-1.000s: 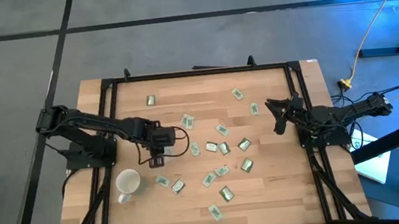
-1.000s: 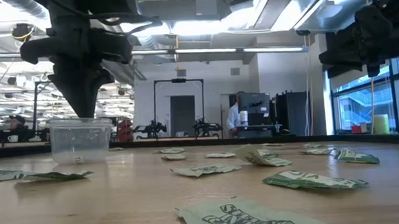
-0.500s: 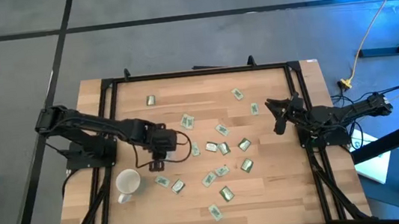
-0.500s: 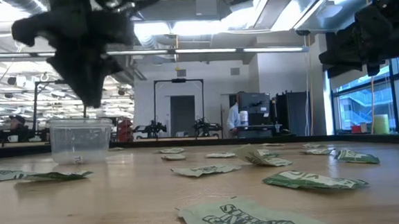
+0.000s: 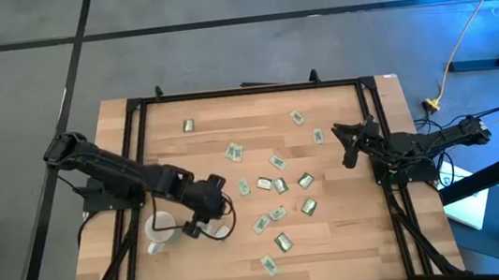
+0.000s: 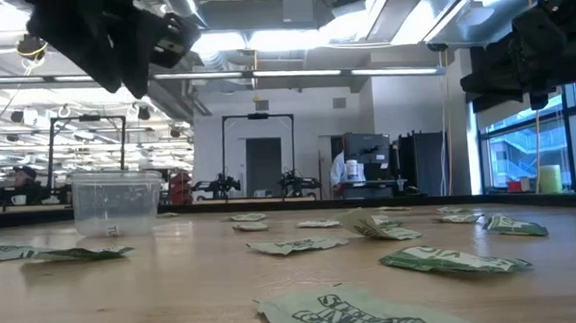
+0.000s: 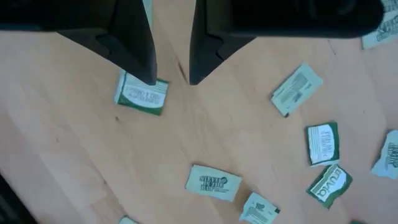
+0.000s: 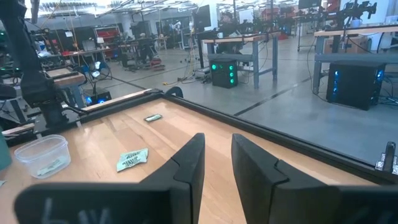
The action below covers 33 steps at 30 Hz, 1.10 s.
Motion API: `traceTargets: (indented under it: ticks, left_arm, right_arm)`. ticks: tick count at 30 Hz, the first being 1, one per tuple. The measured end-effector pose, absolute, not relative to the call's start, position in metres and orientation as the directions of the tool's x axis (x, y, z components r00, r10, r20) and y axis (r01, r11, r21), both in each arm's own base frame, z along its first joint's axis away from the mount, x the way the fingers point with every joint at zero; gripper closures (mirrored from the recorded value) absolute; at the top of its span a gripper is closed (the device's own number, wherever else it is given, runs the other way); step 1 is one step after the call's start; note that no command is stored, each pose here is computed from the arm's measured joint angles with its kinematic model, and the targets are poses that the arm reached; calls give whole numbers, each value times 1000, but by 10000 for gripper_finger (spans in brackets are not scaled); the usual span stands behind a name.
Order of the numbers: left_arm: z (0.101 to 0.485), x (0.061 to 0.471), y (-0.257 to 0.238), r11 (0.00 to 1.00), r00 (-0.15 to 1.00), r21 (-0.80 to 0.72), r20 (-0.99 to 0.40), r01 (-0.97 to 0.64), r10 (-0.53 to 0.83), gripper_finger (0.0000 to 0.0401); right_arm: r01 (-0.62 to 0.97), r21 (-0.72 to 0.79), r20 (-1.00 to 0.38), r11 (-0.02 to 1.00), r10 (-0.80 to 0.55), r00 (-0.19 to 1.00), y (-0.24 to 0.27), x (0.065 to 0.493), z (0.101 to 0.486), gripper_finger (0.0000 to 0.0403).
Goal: Pick and place Stevia / Truvia into bins
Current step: Put the green stevia packet into the transparent container
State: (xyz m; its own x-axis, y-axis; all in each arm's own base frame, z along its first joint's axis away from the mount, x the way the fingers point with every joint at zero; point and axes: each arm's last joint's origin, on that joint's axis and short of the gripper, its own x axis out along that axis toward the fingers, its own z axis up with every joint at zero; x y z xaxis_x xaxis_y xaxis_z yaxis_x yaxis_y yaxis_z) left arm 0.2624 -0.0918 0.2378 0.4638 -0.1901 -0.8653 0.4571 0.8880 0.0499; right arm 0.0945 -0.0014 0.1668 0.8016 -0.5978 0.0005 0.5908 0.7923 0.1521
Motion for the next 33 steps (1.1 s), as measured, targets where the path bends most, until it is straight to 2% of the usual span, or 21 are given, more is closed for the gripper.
traceTargets:
  ticks: [5,9,15,24,33]
  left_arm:
    - [224,264,-106,894,414,22,-891,447,-185,310]
    - [202,264,-122,889,328,23,-934,457,-144,309]
    - [184,261,-135,919,253,2,-962,395,-107,312]
    - [163,265,-139,932,183,1,-981,362,-70,320]
    - [141,265,-139,941,60,-22,-997,337,-45,325]
  right_arm:
    - [591,153,1,792,-598,802,-1,94,167,318]
    - [591,155,0,792,-598,802,-1,94,167,318]
    - [589,171,1,790,-598,801,-1,94,167,318]
    - [588,182,1,788,-598,802,-1,94,167,318]
    - [588,182,1,788,-598,802,-1,94,167,318]
